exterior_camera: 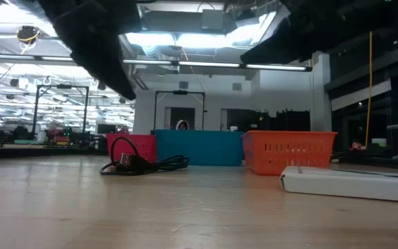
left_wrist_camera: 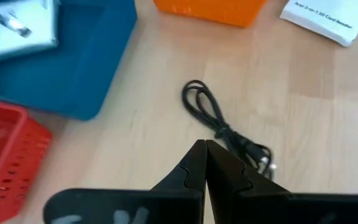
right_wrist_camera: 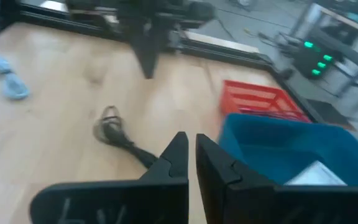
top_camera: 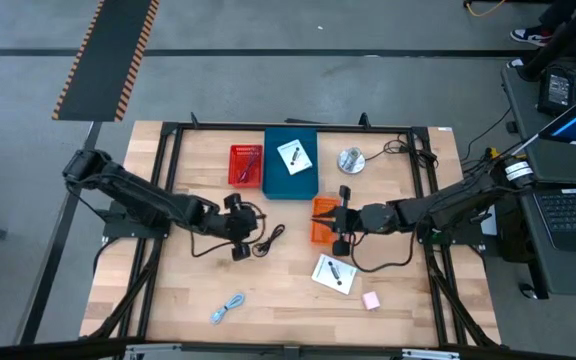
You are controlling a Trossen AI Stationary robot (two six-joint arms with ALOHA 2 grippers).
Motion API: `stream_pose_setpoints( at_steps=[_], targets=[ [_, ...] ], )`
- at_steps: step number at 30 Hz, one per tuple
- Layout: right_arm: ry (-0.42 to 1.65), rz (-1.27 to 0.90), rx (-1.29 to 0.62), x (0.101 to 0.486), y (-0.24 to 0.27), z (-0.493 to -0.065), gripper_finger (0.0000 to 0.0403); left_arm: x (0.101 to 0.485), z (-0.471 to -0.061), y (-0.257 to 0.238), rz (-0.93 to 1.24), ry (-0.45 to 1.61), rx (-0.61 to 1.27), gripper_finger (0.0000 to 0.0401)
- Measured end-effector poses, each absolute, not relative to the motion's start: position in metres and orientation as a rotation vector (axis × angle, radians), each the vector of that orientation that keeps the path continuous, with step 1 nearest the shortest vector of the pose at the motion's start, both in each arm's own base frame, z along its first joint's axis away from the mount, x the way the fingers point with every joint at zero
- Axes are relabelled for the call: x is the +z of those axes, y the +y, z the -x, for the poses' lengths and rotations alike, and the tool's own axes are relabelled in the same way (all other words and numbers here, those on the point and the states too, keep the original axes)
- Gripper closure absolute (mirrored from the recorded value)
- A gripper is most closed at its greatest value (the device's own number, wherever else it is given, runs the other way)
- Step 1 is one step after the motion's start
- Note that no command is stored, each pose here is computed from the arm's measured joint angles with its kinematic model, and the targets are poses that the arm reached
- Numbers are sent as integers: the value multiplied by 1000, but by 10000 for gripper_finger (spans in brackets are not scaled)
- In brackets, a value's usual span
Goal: Pick and place items into bin
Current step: Put the black charger cable into the red bin
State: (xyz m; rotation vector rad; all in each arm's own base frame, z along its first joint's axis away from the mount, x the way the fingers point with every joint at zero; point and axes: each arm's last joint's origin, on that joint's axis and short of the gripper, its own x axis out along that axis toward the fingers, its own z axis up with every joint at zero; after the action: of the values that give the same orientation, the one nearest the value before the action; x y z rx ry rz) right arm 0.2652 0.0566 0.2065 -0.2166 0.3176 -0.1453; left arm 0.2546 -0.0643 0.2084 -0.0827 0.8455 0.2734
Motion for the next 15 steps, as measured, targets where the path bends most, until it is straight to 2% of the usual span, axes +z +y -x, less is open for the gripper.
stream_pose_setpoints(
  at_steps=[4, 15],
  targets=[
    [315, 213, -117, 203, 57, -264, 391, 222, -266, -64, 125, 901, 272, 399],
    [376, 225, -113, 197, 56, -262, 391, 249, -282, -57, 313, 829, 346, 399]
  ],
)
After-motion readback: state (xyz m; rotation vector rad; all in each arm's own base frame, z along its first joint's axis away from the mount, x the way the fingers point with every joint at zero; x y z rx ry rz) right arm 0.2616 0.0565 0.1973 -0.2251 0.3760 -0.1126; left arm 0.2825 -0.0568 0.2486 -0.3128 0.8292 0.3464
